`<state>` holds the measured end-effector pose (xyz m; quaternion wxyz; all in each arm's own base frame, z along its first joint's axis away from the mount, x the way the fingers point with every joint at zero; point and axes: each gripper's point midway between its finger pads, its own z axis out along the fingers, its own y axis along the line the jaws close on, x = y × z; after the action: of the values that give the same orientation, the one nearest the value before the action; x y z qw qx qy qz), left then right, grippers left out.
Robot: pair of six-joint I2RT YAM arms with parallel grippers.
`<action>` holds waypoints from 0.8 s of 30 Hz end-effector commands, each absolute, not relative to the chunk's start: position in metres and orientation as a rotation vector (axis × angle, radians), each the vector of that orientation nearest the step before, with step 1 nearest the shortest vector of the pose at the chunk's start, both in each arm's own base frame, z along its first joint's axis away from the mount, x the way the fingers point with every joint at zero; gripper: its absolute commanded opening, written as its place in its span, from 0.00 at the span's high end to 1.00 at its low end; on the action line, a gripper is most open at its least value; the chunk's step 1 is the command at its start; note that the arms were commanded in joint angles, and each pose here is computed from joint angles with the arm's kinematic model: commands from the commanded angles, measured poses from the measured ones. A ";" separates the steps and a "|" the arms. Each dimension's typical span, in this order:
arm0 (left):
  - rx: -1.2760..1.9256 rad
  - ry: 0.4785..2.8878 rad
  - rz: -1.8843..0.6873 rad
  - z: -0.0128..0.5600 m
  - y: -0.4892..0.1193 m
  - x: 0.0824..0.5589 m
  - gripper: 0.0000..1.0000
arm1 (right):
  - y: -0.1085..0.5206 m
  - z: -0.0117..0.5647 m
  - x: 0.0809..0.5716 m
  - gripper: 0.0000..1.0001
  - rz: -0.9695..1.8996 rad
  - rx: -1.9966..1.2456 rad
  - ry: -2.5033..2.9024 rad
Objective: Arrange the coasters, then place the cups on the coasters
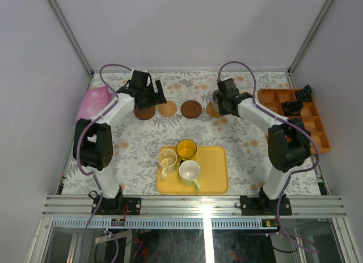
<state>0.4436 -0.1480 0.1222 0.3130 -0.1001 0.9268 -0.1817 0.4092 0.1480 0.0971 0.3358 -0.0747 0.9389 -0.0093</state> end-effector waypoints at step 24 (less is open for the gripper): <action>-0.291 2.383 -0.511 0.123 -0.143 0.472 0.13 | 0.171 0.123 0.459 1.00 0.090 -0.181 2.320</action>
<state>0.4574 -0.1400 0.1104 0.3130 -0.1108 0.9258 -0.1808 0.4322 0.1600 0.0824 0.3314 -0.0843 0.9396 0.0118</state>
